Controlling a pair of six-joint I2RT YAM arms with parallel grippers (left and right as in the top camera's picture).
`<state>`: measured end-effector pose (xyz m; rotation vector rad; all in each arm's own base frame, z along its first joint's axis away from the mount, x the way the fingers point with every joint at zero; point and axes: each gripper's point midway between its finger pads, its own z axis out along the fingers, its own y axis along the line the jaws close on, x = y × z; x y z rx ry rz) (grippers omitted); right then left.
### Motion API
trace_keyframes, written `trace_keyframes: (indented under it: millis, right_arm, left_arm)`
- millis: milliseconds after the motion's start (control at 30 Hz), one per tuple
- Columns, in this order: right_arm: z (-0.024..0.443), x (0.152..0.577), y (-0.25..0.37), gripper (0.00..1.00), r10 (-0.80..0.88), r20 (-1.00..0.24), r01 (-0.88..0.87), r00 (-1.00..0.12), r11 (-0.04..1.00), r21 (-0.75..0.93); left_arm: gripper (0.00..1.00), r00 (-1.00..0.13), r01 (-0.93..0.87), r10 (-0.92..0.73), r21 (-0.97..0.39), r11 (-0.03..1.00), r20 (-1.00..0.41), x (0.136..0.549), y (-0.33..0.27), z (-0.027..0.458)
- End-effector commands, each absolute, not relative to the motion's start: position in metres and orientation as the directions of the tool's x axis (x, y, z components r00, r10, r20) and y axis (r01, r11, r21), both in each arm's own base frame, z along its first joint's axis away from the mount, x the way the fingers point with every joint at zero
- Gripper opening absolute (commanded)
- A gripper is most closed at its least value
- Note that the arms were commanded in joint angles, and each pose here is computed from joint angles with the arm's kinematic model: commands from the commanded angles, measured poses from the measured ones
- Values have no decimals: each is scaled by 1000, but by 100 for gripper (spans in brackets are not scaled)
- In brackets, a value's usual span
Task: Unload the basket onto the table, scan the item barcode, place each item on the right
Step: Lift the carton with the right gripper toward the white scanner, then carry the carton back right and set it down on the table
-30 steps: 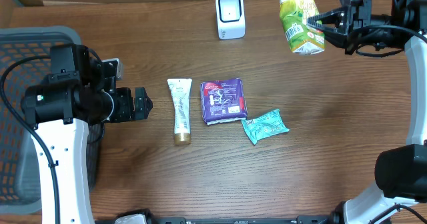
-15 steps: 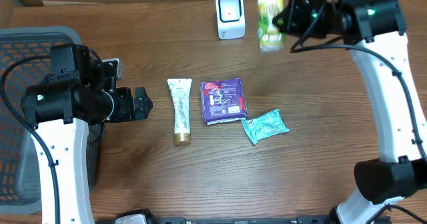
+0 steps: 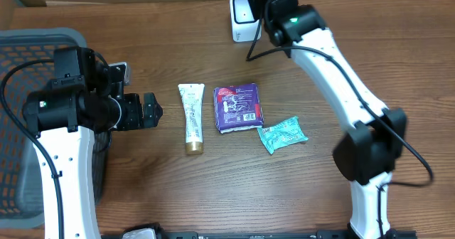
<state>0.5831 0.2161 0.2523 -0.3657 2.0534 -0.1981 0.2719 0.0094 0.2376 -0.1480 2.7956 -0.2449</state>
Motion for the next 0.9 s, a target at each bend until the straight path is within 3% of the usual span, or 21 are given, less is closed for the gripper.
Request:
trace_keyframes:
  millis: [0, 133, 433, 667, 867]
  right_arm:
    - [252, 600, 214, 4, -441, -802, -169, -403, 897, -409]
    - [232, 616, 225, 4, -559, -751, -205, -352, 829, -521]
    - [216, 634, 248, 4, -612, -752, -263, -244, 789, -556]
    - [180, 638, 260, 4, -626, -738, -324, -253, 773, -545]
    - [177, 637, 268, 4, -625, -743, -334, -238, 771, -542]
  left_arm:
    - [99, -942, -83, -138, -185, 979, -307, 273, 9, 236]
    - [99, -942, -83, -138, -185, 979, -307, 273, 9, 236]
    - [100, -942, -83, -138, -185, 979, -307, 273, 9, 236]
    - [100, -942, -83, -138, -185, 979, -307, 273, 9, 236]
    - [100, -942, -83, -138, -185, 979, -307, 273, 9, 236]
